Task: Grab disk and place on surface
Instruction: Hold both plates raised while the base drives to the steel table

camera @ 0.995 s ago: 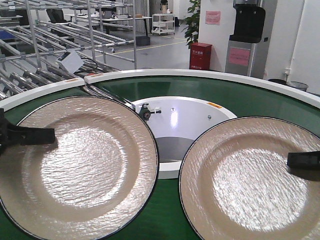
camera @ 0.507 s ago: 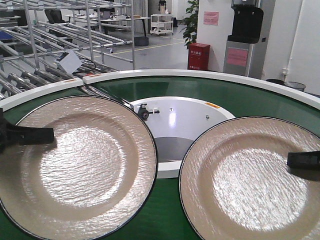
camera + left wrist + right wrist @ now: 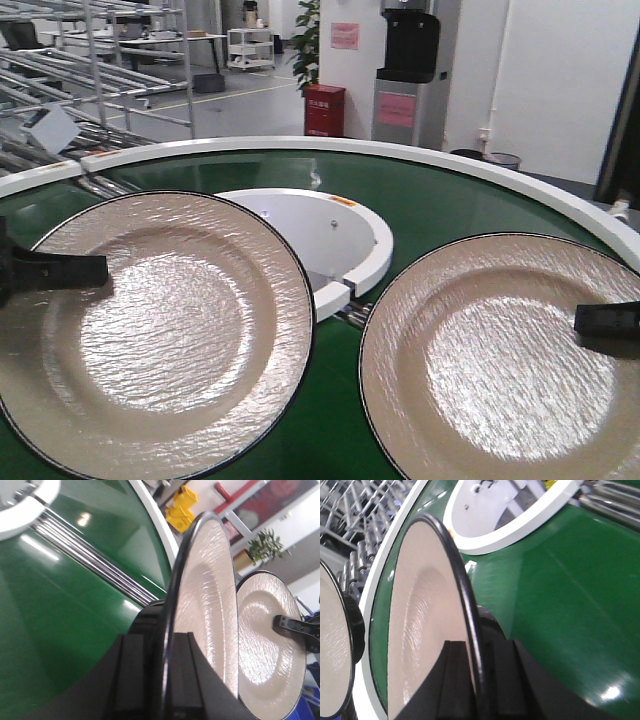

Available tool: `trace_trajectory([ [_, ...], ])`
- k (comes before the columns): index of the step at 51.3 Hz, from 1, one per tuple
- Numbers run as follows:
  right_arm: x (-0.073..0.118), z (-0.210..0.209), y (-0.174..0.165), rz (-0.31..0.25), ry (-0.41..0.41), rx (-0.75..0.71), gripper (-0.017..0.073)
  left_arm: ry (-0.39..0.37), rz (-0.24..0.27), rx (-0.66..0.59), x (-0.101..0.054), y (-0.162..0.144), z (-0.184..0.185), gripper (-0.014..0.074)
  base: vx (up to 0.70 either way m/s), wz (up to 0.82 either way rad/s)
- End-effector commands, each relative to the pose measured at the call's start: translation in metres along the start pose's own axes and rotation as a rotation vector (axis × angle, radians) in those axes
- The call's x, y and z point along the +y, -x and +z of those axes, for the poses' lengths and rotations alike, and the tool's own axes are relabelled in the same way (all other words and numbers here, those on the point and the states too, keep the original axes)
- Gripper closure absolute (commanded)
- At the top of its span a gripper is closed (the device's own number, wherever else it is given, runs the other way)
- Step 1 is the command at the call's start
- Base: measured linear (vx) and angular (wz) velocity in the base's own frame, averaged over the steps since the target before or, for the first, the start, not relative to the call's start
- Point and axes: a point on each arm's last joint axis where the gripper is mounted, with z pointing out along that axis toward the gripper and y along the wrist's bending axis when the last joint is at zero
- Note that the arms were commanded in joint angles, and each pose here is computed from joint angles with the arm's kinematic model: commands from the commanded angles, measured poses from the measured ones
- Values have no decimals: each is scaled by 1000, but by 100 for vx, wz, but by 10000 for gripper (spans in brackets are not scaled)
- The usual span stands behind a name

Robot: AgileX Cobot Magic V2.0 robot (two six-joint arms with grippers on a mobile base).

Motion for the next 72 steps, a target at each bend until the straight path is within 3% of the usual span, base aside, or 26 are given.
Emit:
trace_trajectory([
  [1, 21, -10, 11, 14, 98, -108, 568, -129, -13, -96, -30, 9, -9, 598, -12, -48],
  [72, 21, -10, 11, 14, 98, -108, 568, -129, -13, -96, -30, 9, -9, 598, -14, -53],
])
